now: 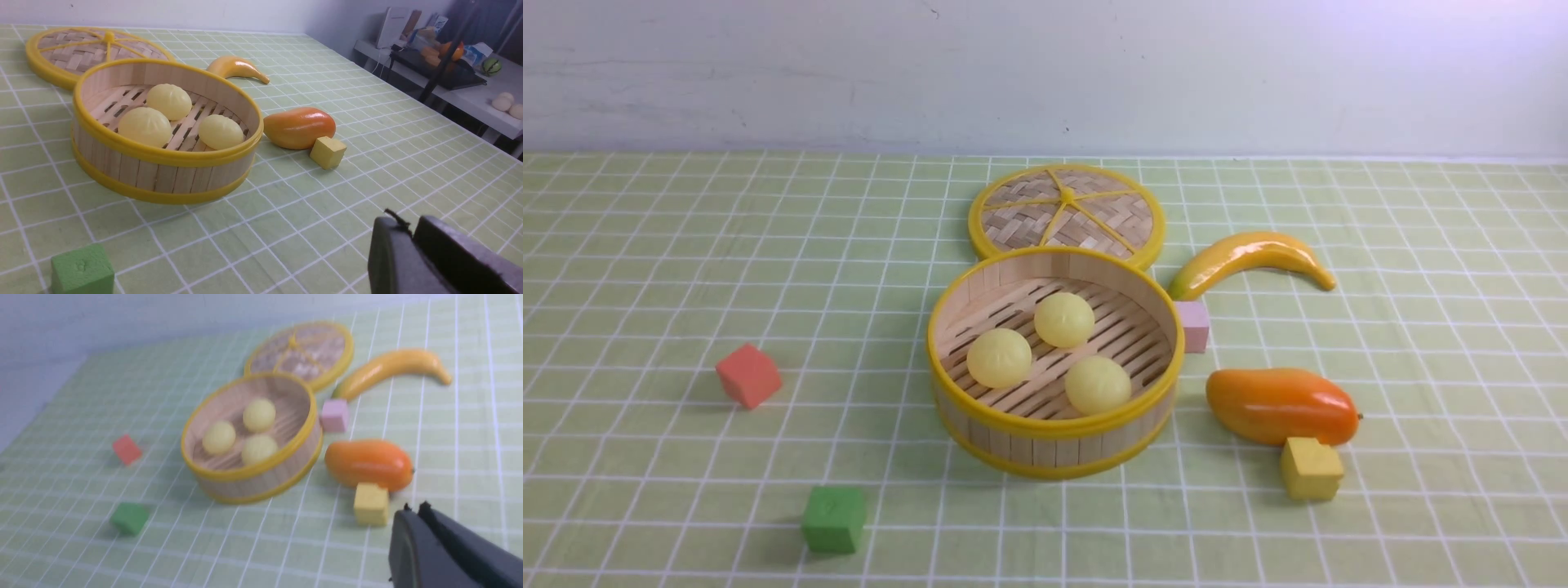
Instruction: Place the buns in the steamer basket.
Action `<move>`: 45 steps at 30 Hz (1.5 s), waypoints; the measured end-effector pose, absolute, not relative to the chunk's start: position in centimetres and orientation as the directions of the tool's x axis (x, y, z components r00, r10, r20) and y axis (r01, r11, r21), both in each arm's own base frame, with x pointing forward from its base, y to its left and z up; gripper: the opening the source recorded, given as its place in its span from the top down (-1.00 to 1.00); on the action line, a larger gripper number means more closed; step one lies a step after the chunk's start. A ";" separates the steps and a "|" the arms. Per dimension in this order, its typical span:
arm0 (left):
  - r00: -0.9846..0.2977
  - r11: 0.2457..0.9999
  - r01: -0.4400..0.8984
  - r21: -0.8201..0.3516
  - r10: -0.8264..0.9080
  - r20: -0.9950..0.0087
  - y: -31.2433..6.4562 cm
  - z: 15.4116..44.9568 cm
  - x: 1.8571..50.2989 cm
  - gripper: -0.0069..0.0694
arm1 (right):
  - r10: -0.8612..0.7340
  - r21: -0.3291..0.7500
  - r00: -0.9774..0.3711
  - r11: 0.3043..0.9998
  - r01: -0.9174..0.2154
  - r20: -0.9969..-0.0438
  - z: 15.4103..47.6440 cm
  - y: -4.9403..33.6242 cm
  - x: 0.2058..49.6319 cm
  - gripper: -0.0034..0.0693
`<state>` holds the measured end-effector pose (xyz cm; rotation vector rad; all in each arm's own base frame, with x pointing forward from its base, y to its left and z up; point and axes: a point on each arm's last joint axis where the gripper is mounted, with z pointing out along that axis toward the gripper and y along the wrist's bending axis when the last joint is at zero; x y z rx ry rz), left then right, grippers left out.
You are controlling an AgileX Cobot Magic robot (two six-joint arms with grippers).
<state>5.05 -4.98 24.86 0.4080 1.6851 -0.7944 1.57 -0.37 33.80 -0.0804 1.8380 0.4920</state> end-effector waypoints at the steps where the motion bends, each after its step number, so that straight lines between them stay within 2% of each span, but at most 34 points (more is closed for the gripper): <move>1: -0.269 0.708 0.645 -0.288 -0.142 -0.953 -5.0 24.9 5.1 0.63 | 0.197 0.288 -0.306 0.913 -0.288 -0.931 33.6 -0.5 1.3 0.91; 3: -0.269 0.708 0.645 -0.288 -0.142 -0.953 -5.0 24.9 5.1 0.63 | 0.183 0.233 -0.237 0.951 -0.203 -0.954 30.8 -0.6 1.7 0.91; 4: -0.269 0.708 0.645 -0.288 -0.142 -0.953 -5.0 24.9 5.1 0.63 | 0.189 0.231 -0.220 0.955 -0.186 -0.957 30.6 -0.6 1.7 0.91; 5: -0.269 0.708 0.645 -0.288 -0.142 -0.953 -5.0 24.9 5.1 0.62 | 0.185 0.212 -0.215 0.971 -0.107 -0.959 28.0 -0.4 2.6 0.91; 8: -0.269 0.708 0.645 -0.288 -0.142 -0.953 -5.0 24.9 5.1 0.61 | 0.195 0.202 -0.190 0.979 -0.017 -0.962 24.5 -0.2 4.1 0.91; 11: -0.269 0.708 0.645 -0.288 -0.142 -0.953 -5.0 24.9 5.1 0.60 | 0.195 0.199 -0.167 0.980 -0.004 -0.966 22.7 -0.1 4.8 0.91; 14: -0.270 0.708 0.645 -0.288 -0.141 -0.952 -5.0 24.9 5.1 0.59 | 0.192 0.197 -0.139 0.980 -0.020 -0.971 19.5 0.1 5.5 0.93; 17: -0.270 0.708 0.645 -0.288 -0.141 -0.952 -5.0 24.9 5.1 0.58 | 0.188 0.191 -0.202 0.982 0.002 -0.961 18.1 0.0 5.5 0.94; 23: -0.270 0.708 0.645 -0.288 -0.141 -0.952 -5.0 24.9 5.1 0.58 | 0.129 0.127 -0.287 0.992 0.027 -0.949 17.3 -0.2 5.3 0.94; 45: -0.264 0.710 0.646 -0.279 -0.134 -0.955 -5.0 24.8 5.1 0.53 | 0.124 0.121 -0.294 0.992 0.029 -0.948 17.3 -0.2 5.3 0.93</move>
